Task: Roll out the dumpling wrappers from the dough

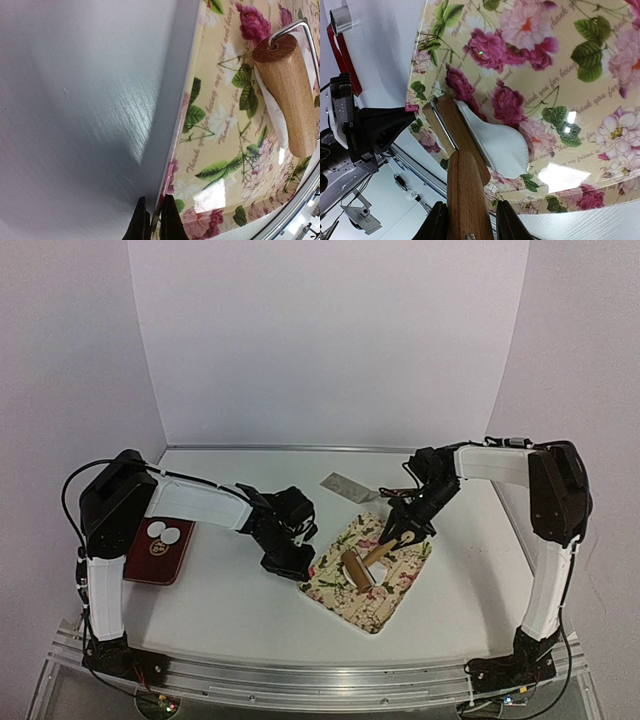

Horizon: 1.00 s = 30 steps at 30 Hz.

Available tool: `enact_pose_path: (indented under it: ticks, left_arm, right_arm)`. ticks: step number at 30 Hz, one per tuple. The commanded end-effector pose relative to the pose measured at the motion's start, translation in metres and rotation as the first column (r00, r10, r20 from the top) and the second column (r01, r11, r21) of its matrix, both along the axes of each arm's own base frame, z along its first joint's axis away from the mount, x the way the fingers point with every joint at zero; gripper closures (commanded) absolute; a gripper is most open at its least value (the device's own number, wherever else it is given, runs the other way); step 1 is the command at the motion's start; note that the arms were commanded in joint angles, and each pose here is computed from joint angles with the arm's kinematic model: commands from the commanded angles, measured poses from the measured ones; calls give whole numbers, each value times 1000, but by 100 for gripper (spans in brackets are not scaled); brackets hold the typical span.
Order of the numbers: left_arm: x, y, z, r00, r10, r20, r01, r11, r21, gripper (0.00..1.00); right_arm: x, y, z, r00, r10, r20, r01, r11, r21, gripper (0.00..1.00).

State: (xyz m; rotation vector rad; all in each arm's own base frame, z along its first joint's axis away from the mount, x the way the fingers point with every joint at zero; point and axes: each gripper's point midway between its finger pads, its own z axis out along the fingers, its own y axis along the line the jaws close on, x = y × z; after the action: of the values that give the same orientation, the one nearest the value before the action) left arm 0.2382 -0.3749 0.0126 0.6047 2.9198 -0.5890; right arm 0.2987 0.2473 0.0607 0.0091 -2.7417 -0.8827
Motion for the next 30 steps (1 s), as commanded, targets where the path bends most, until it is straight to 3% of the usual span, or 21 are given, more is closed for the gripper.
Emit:
enact_pose_path:
  ticks: [1,19,26,30]
  left_arm:
    - [-1,95,-54,985,168,-39,-143,925,353,100]
    - [5,112,-52,976,216,-27,-190,908,374,100]
    - [14,80,-38,995,96,-10,-90,962,258,100]
    - [19,64,-32,999,30,15,-33,970,241,100]
  right_arm:
    - [-24,-162,-92,994,80,-76,-110,680,-725,100]
    - [-18,-196,-85,999,21,-45,-47,678,-734,100]
    - [4,-171,-52,999,9,50,24,785,-619,100]
    - [20,-165,-18,992,6,127,71,802,-594,100]
